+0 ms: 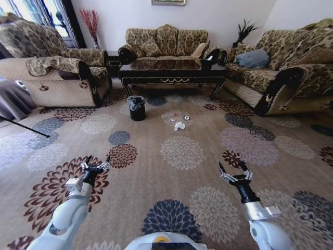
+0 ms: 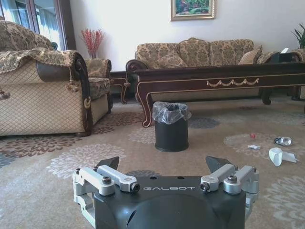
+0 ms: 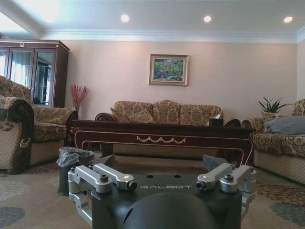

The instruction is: Move to the front of the table and pick up the trash from the floor, then place it into the trash bin.

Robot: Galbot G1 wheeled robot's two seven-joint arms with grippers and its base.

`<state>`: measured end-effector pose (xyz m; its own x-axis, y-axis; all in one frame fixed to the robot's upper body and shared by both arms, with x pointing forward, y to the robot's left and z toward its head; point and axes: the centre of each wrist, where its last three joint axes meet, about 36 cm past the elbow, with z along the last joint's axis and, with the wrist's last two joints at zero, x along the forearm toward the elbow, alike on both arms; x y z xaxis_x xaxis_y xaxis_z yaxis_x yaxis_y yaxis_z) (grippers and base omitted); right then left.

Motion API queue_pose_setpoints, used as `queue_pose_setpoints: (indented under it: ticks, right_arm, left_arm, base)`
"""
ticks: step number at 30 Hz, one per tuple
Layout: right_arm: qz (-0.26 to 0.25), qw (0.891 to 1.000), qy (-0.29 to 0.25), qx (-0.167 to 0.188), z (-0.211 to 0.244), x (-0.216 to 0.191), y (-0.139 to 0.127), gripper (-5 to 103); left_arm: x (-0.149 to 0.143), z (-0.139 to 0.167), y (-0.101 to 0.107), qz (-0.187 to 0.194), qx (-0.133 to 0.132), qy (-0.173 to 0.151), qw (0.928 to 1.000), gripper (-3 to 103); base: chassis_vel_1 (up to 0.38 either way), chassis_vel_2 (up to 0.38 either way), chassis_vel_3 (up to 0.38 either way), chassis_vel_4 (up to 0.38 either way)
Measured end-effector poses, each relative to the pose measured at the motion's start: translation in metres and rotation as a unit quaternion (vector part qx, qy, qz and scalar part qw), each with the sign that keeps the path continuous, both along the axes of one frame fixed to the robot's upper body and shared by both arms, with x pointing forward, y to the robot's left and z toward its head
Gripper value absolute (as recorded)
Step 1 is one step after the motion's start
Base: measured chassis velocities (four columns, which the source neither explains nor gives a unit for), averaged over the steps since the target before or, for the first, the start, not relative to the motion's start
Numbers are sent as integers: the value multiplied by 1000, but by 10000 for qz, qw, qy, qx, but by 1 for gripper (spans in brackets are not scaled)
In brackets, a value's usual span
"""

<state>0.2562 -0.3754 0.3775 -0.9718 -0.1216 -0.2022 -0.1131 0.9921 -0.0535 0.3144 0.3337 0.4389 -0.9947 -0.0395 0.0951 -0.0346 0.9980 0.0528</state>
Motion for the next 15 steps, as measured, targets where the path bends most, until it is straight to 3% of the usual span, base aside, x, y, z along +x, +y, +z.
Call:
queue_pose_setpoints:
  ticks: [15]
  right_arm:
    - [-21, 9998, 23, -198, 1, 5, -9, 100]
  left_arm:
    - [1, -4, 1, 48, -7, 31, 10000, 100]
  base:
    - [-142, 157, 145, -148]
